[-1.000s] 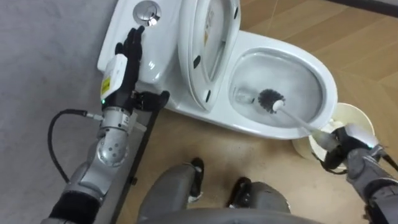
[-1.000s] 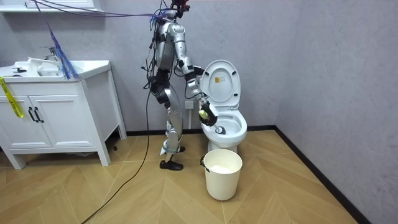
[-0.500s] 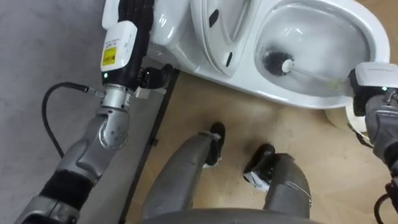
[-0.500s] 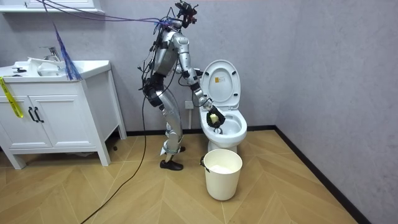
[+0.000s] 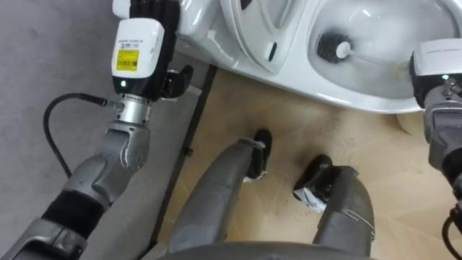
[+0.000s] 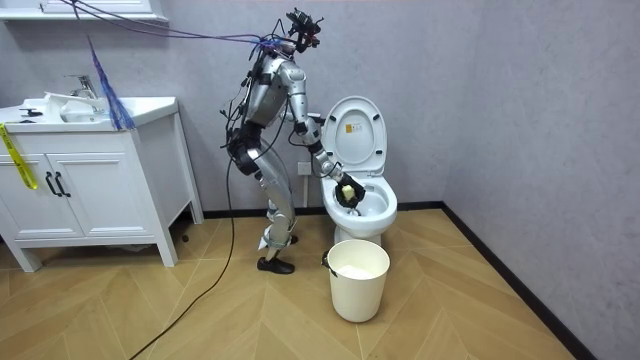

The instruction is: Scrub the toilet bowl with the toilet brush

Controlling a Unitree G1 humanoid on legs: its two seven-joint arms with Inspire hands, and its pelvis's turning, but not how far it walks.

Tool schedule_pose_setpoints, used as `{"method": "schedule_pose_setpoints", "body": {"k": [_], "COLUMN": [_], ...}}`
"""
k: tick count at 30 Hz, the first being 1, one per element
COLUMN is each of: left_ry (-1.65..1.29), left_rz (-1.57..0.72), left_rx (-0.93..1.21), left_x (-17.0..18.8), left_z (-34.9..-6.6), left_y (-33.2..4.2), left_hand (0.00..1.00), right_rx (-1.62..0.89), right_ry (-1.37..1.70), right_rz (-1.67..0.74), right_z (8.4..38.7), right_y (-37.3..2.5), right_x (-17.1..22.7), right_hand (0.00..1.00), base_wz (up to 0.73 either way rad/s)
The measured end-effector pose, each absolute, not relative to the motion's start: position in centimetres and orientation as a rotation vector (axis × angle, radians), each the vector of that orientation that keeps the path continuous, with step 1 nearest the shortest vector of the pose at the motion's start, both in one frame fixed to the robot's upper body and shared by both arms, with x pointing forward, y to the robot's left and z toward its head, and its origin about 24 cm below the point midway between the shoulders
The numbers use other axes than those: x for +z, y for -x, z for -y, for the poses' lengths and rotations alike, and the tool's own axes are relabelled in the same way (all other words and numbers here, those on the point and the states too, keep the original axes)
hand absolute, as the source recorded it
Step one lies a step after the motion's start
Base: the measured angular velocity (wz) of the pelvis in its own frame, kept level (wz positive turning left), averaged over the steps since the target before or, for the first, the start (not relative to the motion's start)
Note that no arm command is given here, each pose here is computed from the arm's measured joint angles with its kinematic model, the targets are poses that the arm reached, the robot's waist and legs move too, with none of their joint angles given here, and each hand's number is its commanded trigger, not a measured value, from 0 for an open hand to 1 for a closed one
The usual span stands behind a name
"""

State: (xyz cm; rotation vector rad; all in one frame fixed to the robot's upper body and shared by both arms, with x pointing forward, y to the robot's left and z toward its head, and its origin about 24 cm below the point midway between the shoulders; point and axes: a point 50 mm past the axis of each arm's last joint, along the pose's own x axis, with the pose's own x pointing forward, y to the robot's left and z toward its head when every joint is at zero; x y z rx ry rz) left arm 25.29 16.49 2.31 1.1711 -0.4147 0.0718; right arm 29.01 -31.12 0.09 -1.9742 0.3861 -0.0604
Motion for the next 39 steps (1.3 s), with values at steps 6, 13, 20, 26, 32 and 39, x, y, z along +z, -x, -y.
{"method": "schedule_pose_setpoints", "body": {"k": [6, 13, 20, 26, 32, 39], "left_ry": [-1.191, -1.201, -1.207, -1.256, -1.303, -1.334], "left_rz": [0.413, 0.404, 0.439, 0.423, 0.372, 0.303], "left_rx": [0.115, 0.144, 0.236, 0.254, 0.262, 0.188], "left_x": [1.7, 1.6, 2.6, 2.5, 1.9, 0.3], "left_z": [-16.8, -16.9, -17.3, -17.4, -17.7, -17.1], "left_y": [-25.1, -25.2, -25.2, -25.2, -24.9, -23.7], "left_hand": [0.00, 0.00, 0.00, 0.00, 0.00, 0.00], "right_rx": [-0.056, -0.211, -0.465, -0.414, -0.237, -0.107], "right_ry": [1.961, 1.632, 1.004, 1.027, 1.181, 1.443], "right_rz": [-0.385, -0.488, -0.510, -0.497, -0.482, -0.494], "right_z": [30.3, 31.3, 32.1, 31.0, 27.7, 26.1], "right_y": [-29.3, -29.0, -29.6, -30.0, -30.2, -29.2], "right_x": [0.0, -0.2, 0.8, 0.5, -1.1, -2.5], "right_hand": [1.00, 1.00, 1.00, 1.00, 1.00, 1.00], "base_wz": [-0.03, 0.00, 0.05, 0.06, -0.10, -0.14]}}
